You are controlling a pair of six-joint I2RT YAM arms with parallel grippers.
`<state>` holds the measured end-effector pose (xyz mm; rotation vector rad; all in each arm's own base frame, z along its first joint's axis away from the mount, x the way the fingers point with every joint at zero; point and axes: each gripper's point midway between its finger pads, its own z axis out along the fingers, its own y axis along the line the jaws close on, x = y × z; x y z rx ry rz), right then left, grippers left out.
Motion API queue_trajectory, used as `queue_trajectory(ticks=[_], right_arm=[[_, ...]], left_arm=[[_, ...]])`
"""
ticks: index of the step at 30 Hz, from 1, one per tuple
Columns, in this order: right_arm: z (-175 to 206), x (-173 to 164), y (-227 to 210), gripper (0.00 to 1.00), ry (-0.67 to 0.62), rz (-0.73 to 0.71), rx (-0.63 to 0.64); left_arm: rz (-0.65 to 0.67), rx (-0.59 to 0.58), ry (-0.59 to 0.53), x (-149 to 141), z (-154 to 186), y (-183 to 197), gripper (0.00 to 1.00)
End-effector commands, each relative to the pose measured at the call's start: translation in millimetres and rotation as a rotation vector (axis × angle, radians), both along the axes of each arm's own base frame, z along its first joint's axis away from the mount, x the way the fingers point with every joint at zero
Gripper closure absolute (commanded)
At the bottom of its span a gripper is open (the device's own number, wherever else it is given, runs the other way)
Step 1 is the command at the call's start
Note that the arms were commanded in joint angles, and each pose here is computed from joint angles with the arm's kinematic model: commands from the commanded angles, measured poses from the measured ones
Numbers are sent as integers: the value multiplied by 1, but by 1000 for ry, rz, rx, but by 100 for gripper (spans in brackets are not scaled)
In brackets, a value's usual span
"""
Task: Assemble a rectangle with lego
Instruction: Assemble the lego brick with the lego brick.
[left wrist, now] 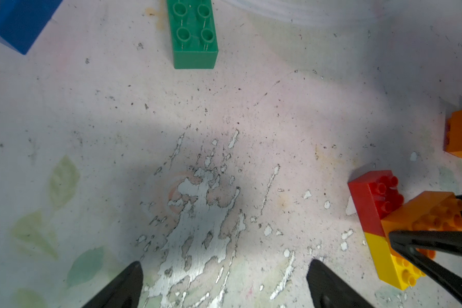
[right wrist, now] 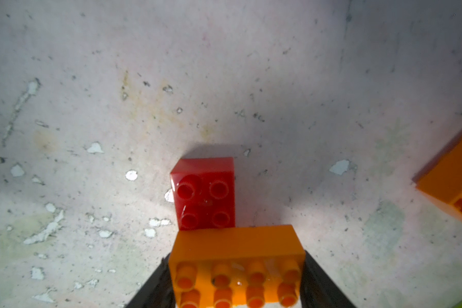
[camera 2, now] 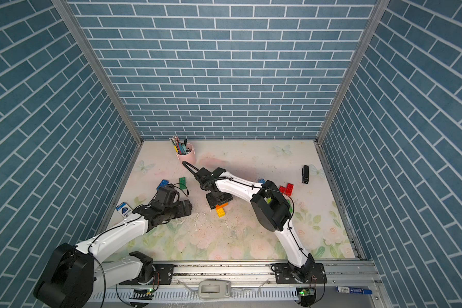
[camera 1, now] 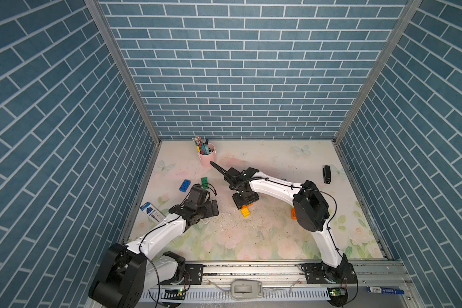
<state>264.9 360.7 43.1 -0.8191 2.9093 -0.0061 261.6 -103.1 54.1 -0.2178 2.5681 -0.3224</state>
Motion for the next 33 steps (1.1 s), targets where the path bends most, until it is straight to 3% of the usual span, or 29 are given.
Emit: queue_trajectory(ticks=[1, 6, 17, 26, 33], right_arm=[[-61, -12, -28, 100, 76, -4, -171], [-50, -7, -22, 96, 61, -6, -141], [-23, -2, -9, 40, 34, 4, -54], [-3, 0, -3, 6, 13, 15, -8], [25, 4, 0, 2, -20, 13, 38]], left_arm=[[0, 12, -2, -2, -1, 4, 3], [1, 7, -14, -1, 5, 4, 3], [-4, -11, -27, 2, 14, 0, 2], [-1, -10, -43, 4, 23, 1, 2], [5, 1, -57, 4, 30, 4, 1]])
